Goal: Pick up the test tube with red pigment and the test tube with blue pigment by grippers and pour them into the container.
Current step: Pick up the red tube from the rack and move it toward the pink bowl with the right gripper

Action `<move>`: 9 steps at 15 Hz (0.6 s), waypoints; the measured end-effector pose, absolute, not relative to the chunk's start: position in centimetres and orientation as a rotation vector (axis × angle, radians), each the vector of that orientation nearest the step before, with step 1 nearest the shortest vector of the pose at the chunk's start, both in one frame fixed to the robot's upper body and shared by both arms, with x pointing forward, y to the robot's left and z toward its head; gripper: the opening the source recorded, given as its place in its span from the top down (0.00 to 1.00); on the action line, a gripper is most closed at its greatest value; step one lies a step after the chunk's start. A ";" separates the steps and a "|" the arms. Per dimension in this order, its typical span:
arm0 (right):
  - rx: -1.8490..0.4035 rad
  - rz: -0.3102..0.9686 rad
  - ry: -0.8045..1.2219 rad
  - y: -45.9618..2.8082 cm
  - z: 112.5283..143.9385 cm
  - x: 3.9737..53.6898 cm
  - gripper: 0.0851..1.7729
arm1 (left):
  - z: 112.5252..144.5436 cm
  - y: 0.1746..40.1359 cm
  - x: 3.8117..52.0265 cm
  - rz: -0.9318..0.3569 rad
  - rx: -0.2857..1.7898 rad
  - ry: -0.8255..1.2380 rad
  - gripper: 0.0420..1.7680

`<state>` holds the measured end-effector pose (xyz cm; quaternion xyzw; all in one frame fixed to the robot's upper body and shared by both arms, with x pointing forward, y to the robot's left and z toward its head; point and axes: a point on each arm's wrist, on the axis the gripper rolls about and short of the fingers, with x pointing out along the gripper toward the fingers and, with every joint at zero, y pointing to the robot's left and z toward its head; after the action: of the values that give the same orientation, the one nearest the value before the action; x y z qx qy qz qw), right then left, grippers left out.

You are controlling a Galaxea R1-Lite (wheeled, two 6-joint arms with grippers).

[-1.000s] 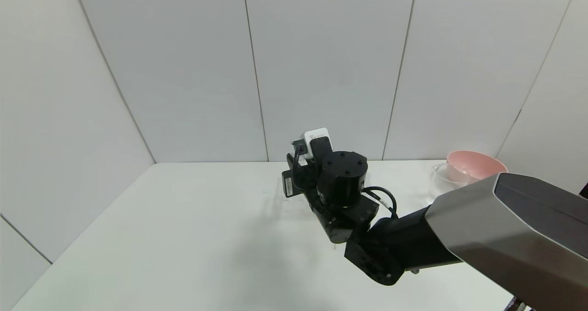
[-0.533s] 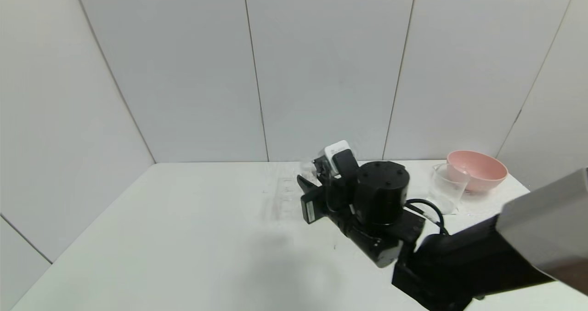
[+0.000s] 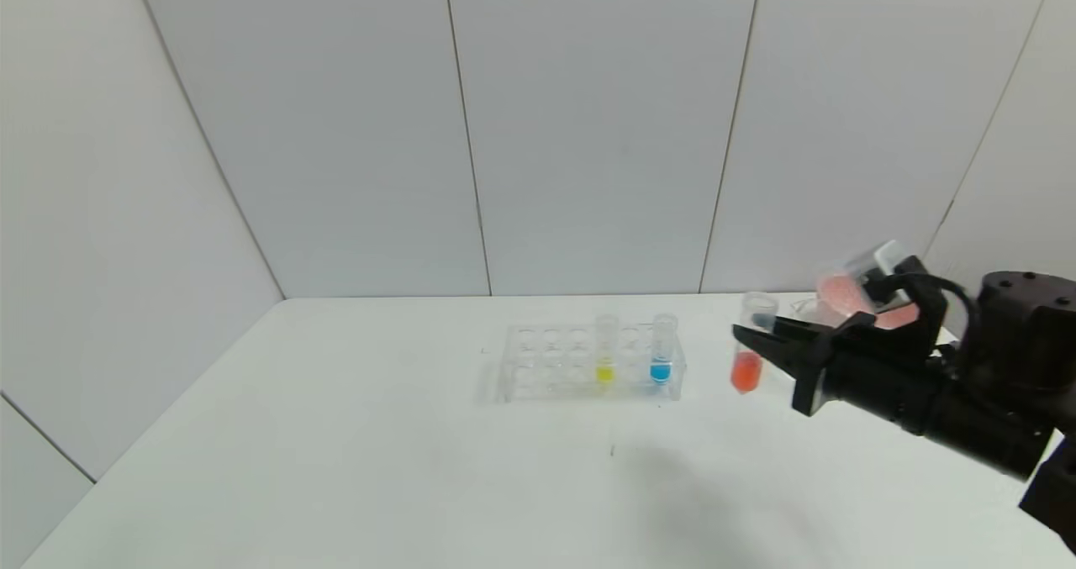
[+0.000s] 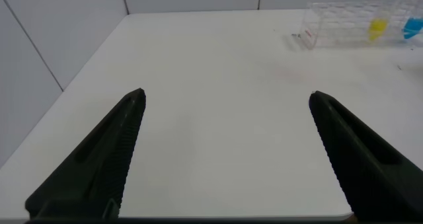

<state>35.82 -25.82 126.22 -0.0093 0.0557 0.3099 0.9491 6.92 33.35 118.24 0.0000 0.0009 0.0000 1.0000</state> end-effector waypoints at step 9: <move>-0.002 0.573 0.040 -41.8 127.6 37.1 0.76 | 118.2 33.4 6.9 0.000 0.000 0.002 0.00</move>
<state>37.08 -41.80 127.57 -0.0012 0.0195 0.2824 0.9591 6.92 33.35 118.24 0.0000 0.0009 0.0000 1.0000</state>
